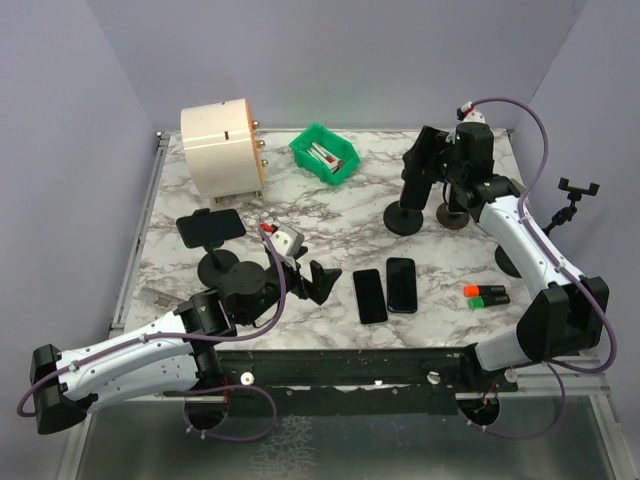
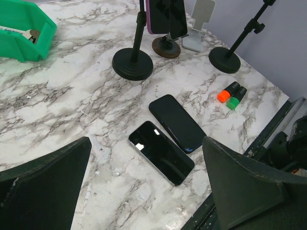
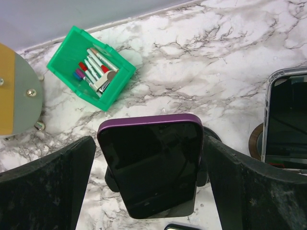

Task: Remove the phone from the phone stand
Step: Move the phone stand with the phone to the center of the board, then remove the phone from the phone stand.

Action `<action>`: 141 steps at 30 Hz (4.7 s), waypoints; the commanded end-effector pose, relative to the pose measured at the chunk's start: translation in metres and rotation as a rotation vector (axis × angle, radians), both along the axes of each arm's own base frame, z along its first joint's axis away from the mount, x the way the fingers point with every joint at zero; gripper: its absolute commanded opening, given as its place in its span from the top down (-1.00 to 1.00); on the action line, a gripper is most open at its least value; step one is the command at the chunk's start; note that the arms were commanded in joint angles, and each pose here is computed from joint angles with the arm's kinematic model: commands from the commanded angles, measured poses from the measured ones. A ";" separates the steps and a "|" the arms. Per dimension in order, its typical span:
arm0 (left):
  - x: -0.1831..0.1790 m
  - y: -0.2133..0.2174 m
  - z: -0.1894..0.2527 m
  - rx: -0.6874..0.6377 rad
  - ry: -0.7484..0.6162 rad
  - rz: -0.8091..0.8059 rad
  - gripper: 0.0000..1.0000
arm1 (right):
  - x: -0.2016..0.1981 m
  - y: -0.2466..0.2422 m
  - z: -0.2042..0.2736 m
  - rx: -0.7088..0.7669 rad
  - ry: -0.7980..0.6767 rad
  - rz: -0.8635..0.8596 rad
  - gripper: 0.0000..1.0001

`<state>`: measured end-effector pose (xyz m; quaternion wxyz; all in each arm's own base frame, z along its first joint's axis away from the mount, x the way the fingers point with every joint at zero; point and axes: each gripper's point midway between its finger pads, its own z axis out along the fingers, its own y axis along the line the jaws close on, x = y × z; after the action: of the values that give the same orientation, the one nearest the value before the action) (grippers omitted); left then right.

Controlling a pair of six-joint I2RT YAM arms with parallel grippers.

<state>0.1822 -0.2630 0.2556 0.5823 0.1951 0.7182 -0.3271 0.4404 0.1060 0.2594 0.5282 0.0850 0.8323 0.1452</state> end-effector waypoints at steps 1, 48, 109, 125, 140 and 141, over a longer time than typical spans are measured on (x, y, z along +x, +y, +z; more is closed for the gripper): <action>-0.004 -0.002 -0.002 -0.005 -0.001 -0.022 -0.96 | 0.004 0.001 0.005 0.003 -0.003 0.020 -0.96; 0.010 0.021 0.012 -0.079 -0.001 0.127 -0.96 | -0.068 0.149 0.076 -0.063 -0.226 0.421 0.14; 0.004 -0.001 -0.019 -0.067 0.100 0.068 -0.94 | -0.085 0.125 0.016 -0.296 0.005 0.429 -1.00; 0.006 -0.004 -0.017 -0.060 0.096 0.066 -0.94 | -0.054 0.125 0.008 -0.322 -0.034 0.399 -0.97; 0.012 -0.016 -0.009 -0.081 0.086 0.066 -0.94 | -0.054 0.129 0.002 -0.291 -0.037 0.447 -0.30; 0.014 -0.020 -0.007 -0.083 0.086 0.067 -0.94 | -0.055 0.127 0.002 -0.290 -0.040 0.442 -0.20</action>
<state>0.1935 -0.2681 0.2315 0.5634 0.1323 0.7477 -0.3256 0.3868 0.2321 0.2514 0.4912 -0.1774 0.8441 0.1217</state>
